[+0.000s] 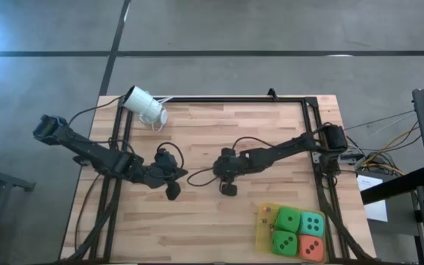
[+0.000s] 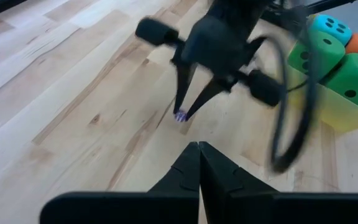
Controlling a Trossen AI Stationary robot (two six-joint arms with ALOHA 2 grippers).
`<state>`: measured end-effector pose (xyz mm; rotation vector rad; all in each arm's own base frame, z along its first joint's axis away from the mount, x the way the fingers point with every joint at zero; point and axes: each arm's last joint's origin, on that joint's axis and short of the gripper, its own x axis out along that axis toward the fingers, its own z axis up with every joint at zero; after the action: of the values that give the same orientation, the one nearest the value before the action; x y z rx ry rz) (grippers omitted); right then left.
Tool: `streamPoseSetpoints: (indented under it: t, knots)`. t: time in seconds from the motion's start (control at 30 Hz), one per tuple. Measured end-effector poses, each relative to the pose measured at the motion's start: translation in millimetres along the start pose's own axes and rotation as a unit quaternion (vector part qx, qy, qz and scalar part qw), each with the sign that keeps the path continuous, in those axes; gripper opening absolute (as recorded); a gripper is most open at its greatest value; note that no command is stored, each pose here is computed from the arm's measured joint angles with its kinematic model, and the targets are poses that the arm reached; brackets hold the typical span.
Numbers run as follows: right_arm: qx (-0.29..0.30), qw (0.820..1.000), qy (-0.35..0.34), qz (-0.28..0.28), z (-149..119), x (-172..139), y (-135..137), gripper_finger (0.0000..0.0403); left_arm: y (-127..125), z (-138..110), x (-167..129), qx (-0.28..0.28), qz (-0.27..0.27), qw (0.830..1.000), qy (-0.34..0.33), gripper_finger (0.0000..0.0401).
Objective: Pick & Place Dice
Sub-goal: Put the small purple die into the yellow bin
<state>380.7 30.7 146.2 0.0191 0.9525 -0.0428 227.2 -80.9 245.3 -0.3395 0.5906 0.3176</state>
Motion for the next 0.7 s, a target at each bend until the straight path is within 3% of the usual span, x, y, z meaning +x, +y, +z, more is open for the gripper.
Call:
streamPoseSetpoints:
  t: [0.33, 0.7]
  knots:
    - [-0.033, 0.999, -0.016, 0.026, 9, -69, 28, 0.0058, 1, -1, 0, 0.003, 0.003, 1.0, 0.004, 0.0002]
    - [-0.043, 0.995, 0.068, 0.059, -28, -138, 86, 0.0058, 0, 0, 0, 0.001, 0.002, 1.0, 0.001, 0.0002]
